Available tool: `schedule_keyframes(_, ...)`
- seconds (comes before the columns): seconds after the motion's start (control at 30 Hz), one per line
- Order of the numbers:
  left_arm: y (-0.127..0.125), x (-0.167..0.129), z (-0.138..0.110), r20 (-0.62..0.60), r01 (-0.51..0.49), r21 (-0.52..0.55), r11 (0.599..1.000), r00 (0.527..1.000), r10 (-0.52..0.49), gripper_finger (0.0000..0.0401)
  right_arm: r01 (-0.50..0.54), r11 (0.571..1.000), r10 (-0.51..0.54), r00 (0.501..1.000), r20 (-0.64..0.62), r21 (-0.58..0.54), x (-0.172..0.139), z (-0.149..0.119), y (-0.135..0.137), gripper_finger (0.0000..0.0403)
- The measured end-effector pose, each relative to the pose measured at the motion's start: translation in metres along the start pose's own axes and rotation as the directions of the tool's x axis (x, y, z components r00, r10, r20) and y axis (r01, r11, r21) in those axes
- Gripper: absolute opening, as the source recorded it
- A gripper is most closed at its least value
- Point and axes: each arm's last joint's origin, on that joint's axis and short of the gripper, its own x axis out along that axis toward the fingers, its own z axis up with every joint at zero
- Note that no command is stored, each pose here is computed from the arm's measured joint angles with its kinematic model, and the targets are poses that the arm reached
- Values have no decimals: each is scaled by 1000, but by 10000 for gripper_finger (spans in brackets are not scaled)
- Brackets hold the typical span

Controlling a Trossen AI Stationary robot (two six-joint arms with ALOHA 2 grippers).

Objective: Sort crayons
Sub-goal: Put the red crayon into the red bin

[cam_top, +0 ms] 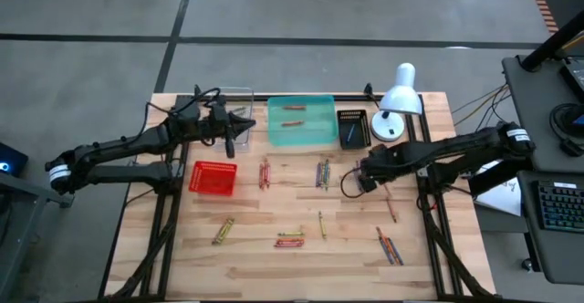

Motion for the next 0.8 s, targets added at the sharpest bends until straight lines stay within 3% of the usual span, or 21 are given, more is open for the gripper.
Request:
schedule_keyframes(0.07,-1,6,-1,13,93,-6,996,996,-93,0,-116,992,120,988,96,-47,-12,8,9,13)
schedule_keyframes(0.13,-2,13,-3,29,181,-5,984,983,-181,0,-249,961,270,940,207,-124,-25,16,20,13)
schedule_keyframes(0.23,-3,25,-6,53,274,-23,962,961,-272,0,-395,878,471,808,353,-268,-41,28,36,13)
schedule_keyframes(0.3,-2,32,-8,69,313,-39,949,948,-310,3,-431,823,561,716,415,-369,-49,35,46,13)
schedule_keyframes(0.43,-2,44,-15,75,366,-75,928,930,-361,21,-392,736,667,558,493,-552,-57,45,64,13)
schedule_keyframes(0.67,-5,60,-25,82,404,-111,908,914,-397,69,-272,664,738,390,551,-697,-52,62,87,13)
schedule_keyframes(0.8,-8,69,-28,112,426,-112,898,903,-414,87,-267,587,806,276,523,-764,-47,76,98,13)
